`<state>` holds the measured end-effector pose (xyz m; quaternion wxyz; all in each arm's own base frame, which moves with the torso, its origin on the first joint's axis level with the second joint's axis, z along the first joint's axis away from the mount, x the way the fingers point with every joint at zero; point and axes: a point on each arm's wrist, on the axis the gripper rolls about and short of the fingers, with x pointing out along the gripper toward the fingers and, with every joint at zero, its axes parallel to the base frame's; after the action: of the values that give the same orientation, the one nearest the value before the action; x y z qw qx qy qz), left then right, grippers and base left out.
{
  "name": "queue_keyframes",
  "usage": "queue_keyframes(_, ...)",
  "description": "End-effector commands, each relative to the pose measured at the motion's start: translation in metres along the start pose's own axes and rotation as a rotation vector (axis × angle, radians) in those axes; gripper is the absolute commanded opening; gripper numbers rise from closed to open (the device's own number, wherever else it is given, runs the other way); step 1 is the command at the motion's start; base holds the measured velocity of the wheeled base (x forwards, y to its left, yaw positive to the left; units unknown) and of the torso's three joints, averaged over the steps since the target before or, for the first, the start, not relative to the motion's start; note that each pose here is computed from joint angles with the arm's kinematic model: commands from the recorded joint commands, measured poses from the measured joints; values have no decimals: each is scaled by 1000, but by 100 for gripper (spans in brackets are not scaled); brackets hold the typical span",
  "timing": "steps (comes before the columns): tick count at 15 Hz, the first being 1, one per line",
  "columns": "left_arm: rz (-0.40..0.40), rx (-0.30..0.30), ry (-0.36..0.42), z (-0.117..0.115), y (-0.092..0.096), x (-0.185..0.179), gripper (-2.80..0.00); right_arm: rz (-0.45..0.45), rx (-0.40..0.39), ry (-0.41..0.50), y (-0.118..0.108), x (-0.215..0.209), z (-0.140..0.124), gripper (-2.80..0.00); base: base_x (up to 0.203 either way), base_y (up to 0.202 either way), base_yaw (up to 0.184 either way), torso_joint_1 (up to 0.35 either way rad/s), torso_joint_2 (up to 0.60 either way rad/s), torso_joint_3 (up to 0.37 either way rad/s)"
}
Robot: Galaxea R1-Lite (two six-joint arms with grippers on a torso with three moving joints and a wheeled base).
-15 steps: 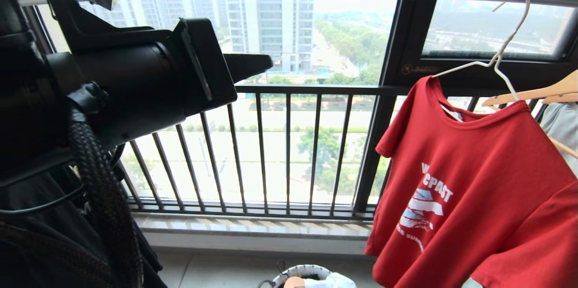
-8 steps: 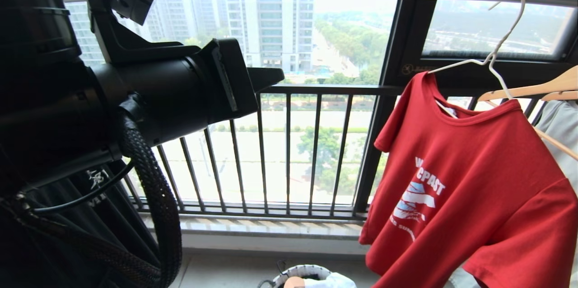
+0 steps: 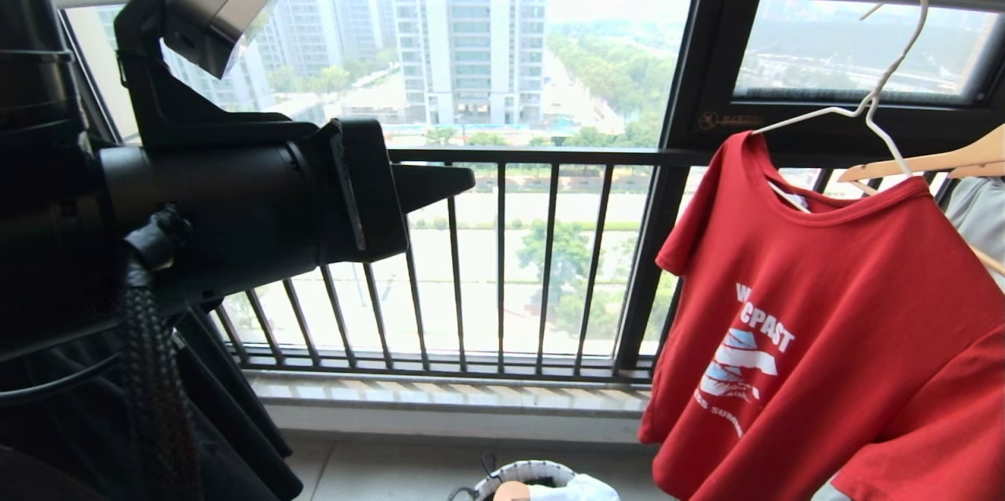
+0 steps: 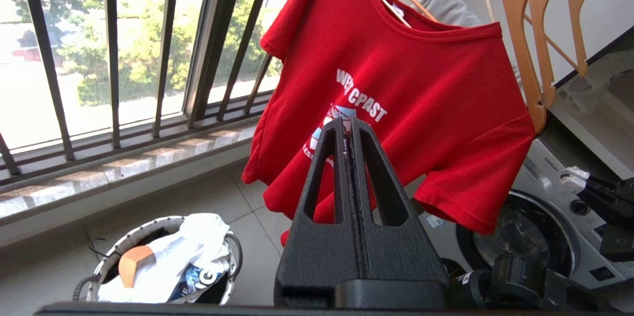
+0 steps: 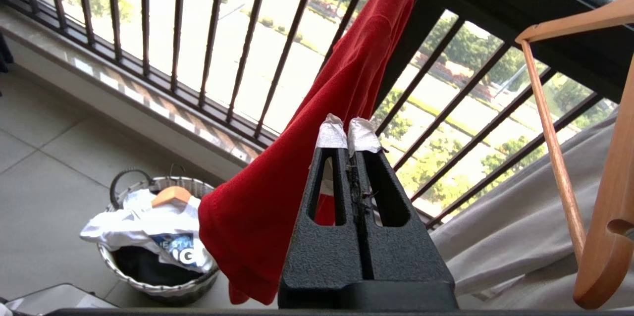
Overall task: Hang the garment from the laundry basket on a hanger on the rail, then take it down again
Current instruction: Take the clothes off the clothes rack
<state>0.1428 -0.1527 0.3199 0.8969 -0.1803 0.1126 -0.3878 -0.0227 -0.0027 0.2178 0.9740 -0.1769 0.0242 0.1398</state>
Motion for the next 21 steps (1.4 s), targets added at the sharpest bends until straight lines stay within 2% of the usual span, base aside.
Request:
queue_keyframes(1, 20, -3, 65, -2, 0, -29, -280, -16, 71, -53, -8, -3, 24, -280, 0, 0, 0, 0, 0, 0)
queue_keyframes(3, 61, -1, 146, -16, 7, -50, -280, -20, 157, -95, -13, -8, 36, -280, 0, 0, 0, 0, 0, 0)
queue_keyframes(4, 77, -1, 150, -21, 11, -61, -280, -21, 168, -102, -13, -9, 37, -280, 0, 0, 0, 0, 0, 0)
queue_keyframes(6, 182, 15, 136, -33, 31, -81, -280, -14, 192, -126, -13, -13, 40, -280, 0, 0, 0, 0, 0, 0)
queue_keyframes(9, 291, 48, 28, -44, 42, -126, -280, -22, 206, -184, -14, -27, 45, -280, 0, 0, 0, 0, 0, 0)
queue_keyframes(11, 425, 42, -77, -56, 49, -156, -280, -30, 238, -210, -12, -38, 42, -280, 0, 0, 0, 0, 0, 0)
queue_keyframes(13, 471, 62, -192, -76, 41, -189, -280, -31, 251, -203, -9, -53, 37, -280, 0, 0, 0, 0, 0, 0)
queue_keyframes(15, 533, 74, -270, -100, 33, -212, -280, -50, 279, -209, -7, -64, 37, -280, 0, 0, 0, 0, 0, 0)
queue_keyframes(18, 623, 73, -314, -129, 23, -231, -280, -112, 287, -210, -1, -71, 38, -280, 0, 0, 0, 0, 0, 0)
queue_keyframes(21, 647, 68, -305, -156, 22, -238, -280, -154, 392, -153, -1, -72, 33, -280, 0, 0, 0, 0, 0, 0)
